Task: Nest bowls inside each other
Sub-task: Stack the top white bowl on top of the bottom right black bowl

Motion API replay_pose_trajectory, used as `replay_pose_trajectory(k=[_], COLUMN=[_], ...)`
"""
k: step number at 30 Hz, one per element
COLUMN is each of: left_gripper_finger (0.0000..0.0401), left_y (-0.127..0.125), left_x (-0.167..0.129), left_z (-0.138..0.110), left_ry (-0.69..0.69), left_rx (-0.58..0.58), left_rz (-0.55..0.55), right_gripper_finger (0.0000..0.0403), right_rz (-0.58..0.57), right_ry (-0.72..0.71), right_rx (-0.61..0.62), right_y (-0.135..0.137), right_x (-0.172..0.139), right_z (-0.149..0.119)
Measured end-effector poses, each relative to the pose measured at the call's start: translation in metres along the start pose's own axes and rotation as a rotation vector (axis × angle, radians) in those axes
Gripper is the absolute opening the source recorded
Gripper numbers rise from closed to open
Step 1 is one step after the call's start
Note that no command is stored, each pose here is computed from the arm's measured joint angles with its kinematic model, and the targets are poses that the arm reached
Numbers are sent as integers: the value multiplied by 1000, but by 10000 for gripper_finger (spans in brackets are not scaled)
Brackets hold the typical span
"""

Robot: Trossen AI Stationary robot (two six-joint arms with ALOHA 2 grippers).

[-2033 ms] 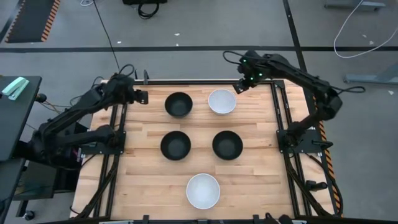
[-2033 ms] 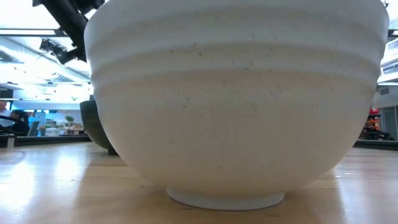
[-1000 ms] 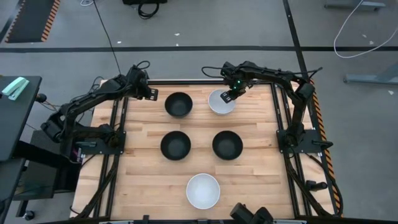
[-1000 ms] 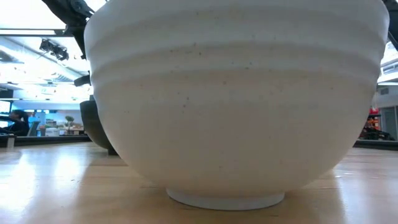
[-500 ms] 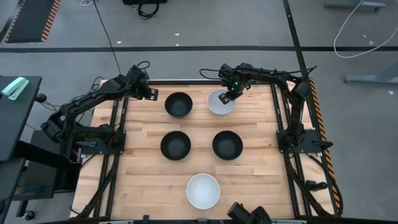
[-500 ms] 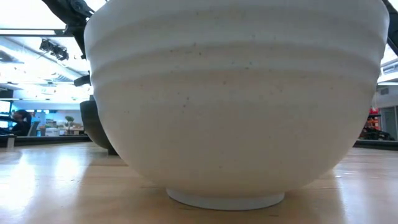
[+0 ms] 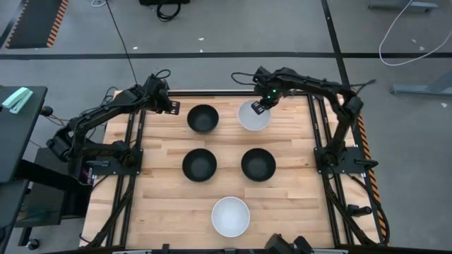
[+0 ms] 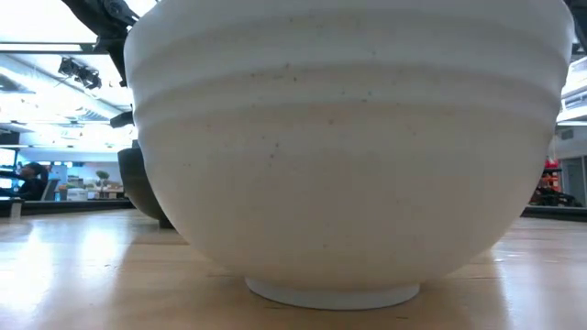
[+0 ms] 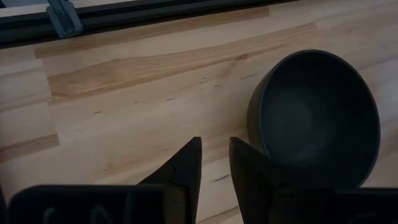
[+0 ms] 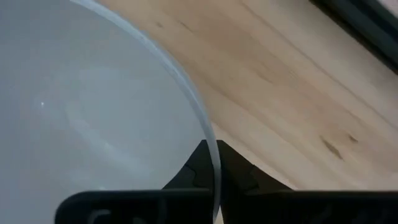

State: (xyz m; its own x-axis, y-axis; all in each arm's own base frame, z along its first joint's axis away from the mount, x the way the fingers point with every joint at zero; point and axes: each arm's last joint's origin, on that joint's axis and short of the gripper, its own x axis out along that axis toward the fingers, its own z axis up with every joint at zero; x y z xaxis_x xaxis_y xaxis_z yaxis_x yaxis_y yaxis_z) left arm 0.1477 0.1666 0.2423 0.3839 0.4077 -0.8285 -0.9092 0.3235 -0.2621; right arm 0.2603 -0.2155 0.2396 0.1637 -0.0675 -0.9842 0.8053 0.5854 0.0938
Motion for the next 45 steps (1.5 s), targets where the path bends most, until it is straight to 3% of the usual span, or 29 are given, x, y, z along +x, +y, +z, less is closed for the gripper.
replay_pose_trajectory(k=[10,16,24,35,45], left_gripper_finger=[80,85,80,84,77], left_y=[0,-1,-1,0,1], left_x=[0,0,0,0,0], left_z=[0,0,0,-1,-3], left_ry=[0,10,13,22,46], left_rx=[1,2,2,1,0], left_rz=[-3,-23,-28,-25,-14], right_gripper_finger=[2,2,2,2,3], right_rz=[43,102,82,-3,18], right_ry=[-26,-34,80,226,281], right_rx=[-126,-206,-325,-415,-490], right_y=[35,75,118,137,156], right_x=[-84,-103,-80,-25,3], right_z=[-72,-115,-135,-116,-118])
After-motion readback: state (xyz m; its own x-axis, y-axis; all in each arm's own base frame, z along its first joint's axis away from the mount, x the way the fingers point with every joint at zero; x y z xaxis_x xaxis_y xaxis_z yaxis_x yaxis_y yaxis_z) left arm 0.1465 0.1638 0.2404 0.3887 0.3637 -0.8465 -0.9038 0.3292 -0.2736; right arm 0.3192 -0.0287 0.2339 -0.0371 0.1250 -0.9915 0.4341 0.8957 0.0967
